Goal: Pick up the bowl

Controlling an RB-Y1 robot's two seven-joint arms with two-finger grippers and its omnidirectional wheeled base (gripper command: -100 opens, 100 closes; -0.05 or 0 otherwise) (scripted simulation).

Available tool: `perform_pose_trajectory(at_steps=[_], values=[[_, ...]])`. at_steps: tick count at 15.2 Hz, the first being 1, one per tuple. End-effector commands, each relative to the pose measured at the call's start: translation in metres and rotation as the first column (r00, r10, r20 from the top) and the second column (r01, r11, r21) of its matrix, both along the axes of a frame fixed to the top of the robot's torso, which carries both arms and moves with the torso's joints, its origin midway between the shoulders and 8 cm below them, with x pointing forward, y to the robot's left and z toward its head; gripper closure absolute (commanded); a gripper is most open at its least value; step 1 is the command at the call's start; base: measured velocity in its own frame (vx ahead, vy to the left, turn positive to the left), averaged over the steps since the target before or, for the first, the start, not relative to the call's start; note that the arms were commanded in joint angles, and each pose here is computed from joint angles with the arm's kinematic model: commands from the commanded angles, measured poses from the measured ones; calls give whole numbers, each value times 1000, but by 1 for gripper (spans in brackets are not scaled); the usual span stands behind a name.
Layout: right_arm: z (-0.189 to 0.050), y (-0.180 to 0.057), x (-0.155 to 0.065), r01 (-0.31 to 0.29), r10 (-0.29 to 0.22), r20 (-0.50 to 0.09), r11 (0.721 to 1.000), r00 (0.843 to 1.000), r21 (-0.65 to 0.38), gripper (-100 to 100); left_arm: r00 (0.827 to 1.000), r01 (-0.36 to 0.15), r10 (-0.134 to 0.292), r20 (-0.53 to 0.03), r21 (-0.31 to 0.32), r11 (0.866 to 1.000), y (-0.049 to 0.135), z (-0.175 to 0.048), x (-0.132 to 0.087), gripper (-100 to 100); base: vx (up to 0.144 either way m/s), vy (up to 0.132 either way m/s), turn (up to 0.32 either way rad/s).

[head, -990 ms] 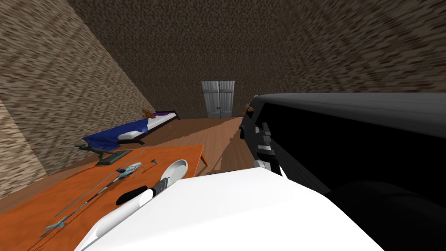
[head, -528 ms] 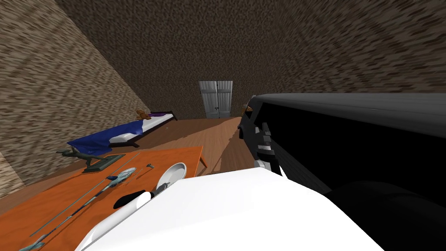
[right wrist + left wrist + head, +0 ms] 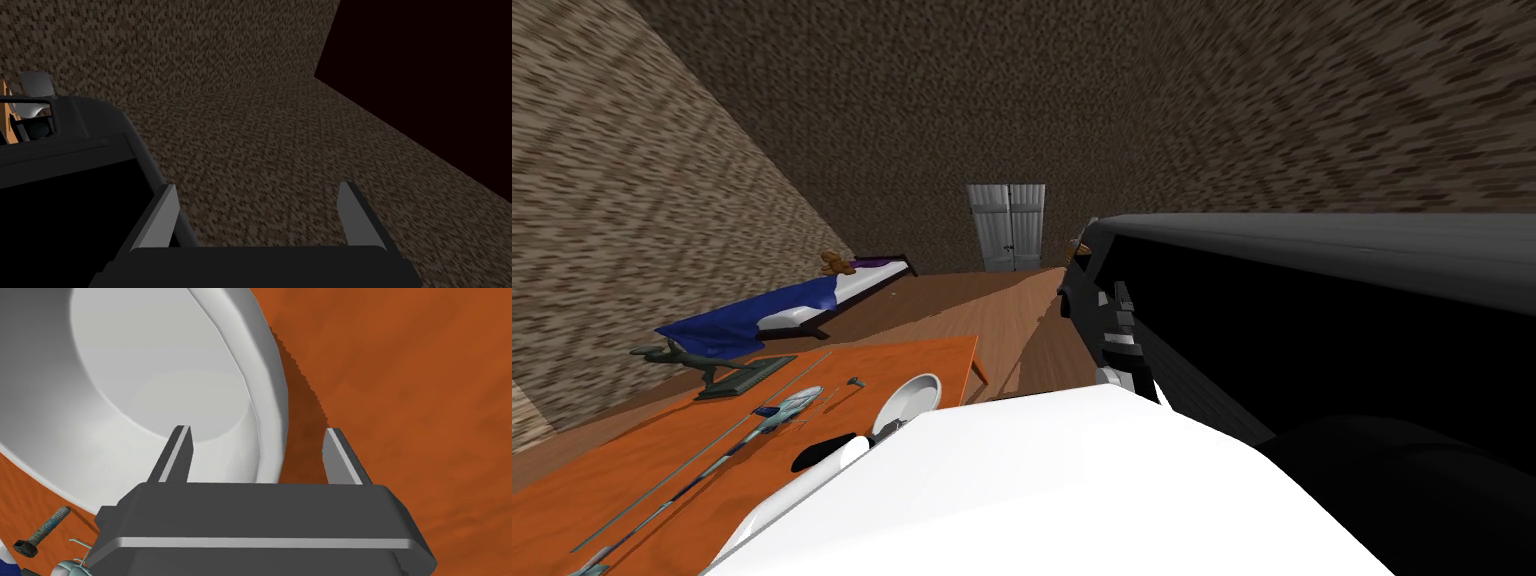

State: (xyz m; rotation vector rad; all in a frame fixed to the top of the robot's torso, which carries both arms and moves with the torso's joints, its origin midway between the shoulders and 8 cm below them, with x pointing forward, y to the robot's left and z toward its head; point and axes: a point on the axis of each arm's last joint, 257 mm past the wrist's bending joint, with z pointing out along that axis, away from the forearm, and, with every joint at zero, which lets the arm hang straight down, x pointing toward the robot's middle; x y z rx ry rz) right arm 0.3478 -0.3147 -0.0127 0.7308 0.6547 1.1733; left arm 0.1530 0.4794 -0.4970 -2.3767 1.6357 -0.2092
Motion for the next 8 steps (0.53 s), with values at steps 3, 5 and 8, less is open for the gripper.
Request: perform_pose_trajectory(at_steps=[3,5,8], values=[[0,0,0,0,0,0,1000,1000,0,0,1000,1,-1,-2,0,1000,0,0,-1,100,0,0,0],[0,0,0,0,0,0,1000,1000,0,0,1000,2,-2,-2,-1,1000,1,7,-3,100,4,-6,14],[0,0,0,0,0,0,1000,1000,0,0,1000,6,-6,-4,-1,1000,3,16,-6,100,17,-28,30]])
